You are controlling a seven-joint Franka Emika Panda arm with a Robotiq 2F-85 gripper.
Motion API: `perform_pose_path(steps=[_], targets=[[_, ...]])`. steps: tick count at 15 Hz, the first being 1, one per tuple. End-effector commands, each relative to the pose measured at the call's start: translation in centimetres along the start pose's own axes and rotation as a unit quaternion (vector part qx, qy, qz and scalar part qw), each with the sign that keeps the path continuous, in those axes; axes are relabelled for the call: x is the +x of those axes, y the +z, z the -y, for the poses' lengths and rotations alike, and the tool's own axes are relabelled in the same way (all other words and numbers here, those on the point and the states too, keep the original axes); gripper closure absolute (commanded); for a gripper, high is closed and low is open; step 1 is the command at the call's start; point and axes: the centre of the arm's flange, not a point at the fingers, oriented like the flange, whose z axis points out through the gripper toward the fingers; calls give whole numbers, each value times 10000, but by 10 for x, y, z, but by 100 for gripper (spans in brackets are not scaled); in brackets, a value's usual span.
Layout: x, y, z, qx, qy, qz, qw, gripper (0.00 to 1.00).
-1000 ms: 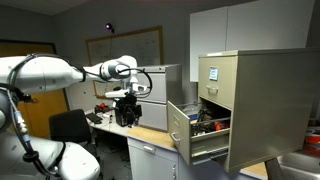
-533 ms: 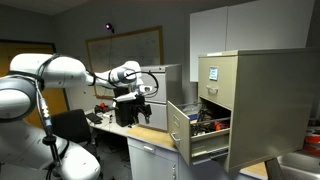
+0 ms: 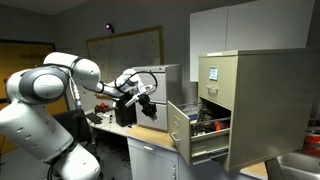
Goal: Close the bottom drawer of the cabinet to the right.
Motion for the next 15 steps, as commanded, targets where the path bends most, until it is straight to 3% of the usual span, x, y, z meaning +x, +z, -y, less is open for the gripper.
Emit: perform_pose_path(steps=[1,9,15], targets=[[42,0,15,-607,762,-313,9948,100],[103,35,35,-1195,1183,-1690,9712,100],[133,71,47,-1726,1291,-3014,9288,100]])
